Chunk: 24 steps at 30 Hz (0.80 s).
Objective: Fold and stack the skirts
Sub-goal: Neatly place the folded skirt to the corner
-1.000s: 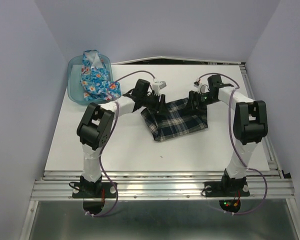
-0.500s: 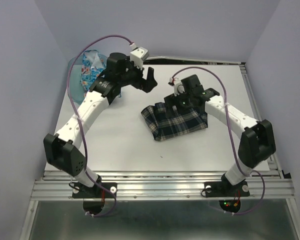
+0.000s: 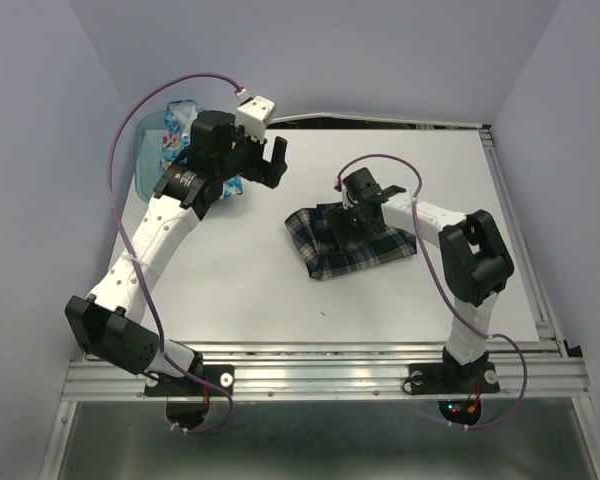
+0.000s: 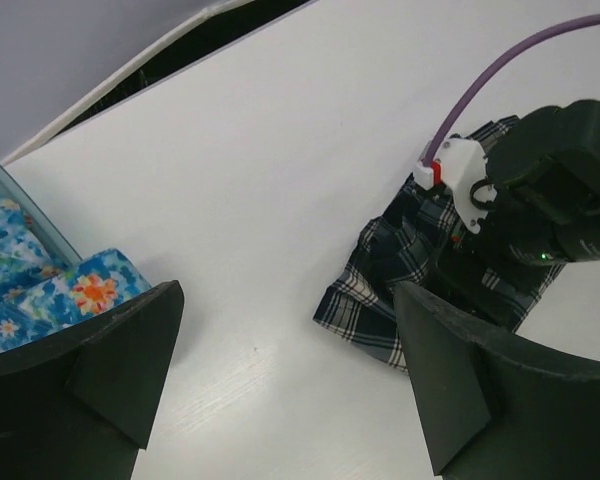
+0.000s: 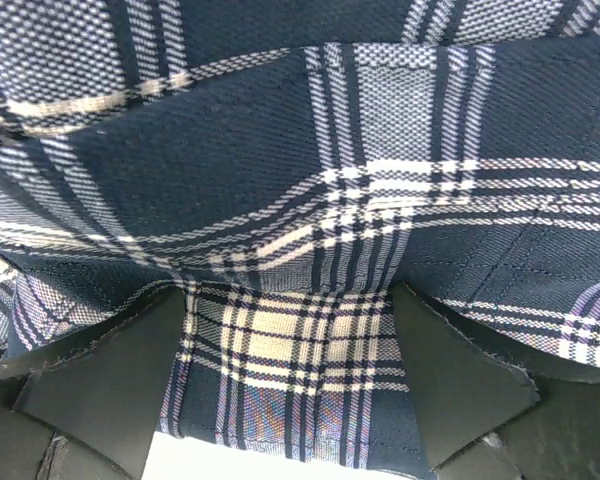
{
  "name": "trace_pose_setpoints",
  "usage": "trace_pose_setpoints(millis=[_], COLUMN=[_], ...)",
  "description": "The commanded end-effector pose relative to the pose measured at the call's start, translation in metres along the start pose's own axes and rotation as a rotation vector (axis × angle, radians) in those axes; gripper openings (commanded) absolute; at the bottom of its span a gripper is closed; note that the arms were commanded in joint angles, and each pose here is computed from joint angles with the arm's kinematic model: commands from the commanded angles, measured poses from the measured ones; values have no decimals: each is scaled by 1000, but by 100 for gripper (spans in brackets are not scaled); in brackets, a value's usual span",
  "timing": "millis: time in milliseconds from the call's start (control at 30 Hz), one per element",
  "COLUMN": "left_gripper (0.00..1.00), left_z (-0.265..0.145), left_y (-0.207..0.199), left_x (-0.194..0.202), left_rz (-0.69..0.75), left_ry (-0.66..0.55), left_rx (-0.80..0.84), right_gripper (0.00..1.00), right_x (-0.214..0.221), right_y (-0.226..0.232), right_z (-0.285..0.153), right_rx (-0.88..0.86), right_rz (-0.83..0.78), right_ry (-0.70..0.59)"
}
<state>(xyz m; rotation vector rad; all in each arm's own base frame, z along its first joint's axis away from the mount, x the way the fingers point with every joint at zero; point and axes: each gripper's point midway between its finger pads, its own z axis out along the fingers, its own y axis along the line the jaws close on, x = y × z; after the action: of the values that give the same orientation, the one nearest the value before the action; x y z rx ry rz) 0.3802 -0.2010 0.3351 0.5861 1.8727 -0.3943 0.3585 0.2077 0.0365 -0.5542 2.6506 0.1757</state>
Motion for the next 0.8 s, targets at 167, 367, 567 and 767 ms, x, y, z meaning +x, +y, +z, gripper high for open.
trace_pose_setpoints(millis=[167, 367, 567, 767], left_gripper=[99, 99, 99, 99], left_z=[-4, -2, 4, 6], left_y=[10, 20, 27, 34], left_x=[21, 27, 41, 42], left_rz=[-20, -33, -54, -68], left_ry=[62, 78, 116, 122], left_rx=[1, 6, 11, 11], right_gripper=[89, 89, 88, 89], right_x=[-1, -17, -32, -48], right_y=[-150, -258, -326, -334], right_z=[52, 67, 78, 77], right_rx=[148, 238, 259, 249], right_rz=[97, 131, 159, 148], right_ry=[62, 21, -45, -88])
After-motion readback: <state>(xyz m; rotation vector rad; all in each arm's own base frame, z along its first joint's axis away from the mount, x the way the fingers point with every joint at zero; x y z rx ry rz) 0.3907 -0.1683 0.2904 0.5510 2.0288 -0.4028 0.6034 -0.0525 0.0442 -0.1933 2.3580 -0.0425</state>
